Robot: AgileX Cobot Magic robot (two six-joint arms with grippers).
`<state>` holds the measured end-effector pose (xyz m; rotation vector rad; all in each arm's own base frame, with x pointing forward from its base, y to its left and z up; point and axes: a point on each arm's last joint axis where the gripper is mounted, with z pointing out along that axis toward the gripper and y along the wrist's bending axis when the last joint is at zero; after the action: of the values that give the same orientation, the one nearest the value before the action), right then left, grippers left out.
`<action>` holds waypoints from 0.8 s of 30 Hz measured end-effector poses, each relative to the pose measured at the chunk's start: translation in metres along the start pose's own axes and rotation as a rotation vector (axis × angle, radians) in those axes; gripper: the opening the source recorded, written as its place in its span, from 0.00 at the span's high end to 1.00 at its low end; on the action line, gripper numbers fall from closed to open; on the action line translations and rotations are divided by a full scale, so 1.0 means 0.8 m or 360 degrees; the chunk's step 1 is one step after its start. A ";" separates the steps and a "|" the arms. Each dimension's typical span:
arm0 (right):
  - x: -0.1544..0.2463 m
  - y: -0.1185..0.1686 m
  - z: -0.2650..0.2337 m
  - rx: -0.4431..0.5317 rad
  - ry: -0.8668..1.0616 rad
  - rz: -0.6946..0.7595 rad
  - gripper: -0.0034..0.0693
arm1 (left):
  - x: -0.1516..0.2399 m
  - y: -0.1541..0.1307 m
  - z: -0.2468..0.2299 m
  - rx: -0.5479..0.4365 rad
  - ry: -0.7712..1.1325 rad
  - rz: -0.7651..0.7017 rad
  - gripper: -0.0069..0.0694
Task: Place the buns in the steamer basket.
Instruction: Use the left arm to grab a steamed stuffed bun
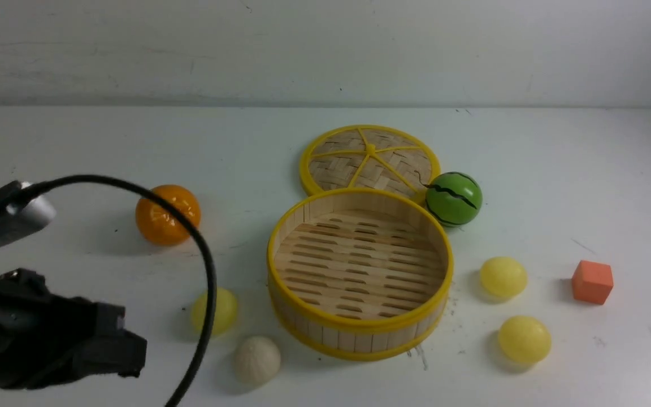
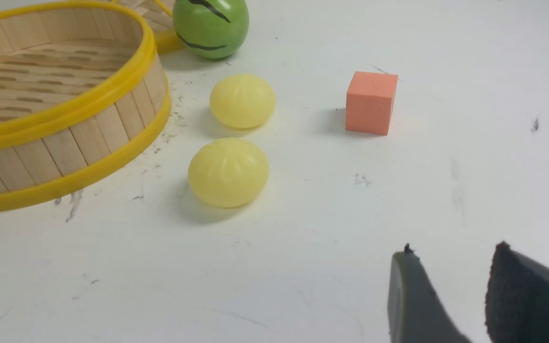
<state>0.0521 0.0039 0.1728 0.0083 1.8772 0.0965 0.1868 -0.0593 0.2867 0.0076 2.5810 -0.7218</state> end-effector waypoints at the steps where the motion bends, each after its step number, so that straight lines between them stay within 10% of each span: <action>1: 0.000 0.000 0.000 0.0000 0.0000 0.0000 0.62 | -0.013 0.003 0.012 -0.0016 0.0059 -0.0015 0.93; 10: 0.000 0.000 0.000 0.0000 0.0000 0.0000 0.62 | -0.073 -0.047 0.112 -0.0216 0.0506 0.0308 0.93; 24: 0.000 0.000 0.000 0.0000 0.0000 0.0000 0.62 | -0.135 -0.009 0.183 -0.0524 0.0416 0.0315 0.91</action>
<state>0.0521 0.0039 0.1728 0.0083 1.8772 0.0965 0.3450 -0.1254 0.2255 0.2654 2.8647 -0.2311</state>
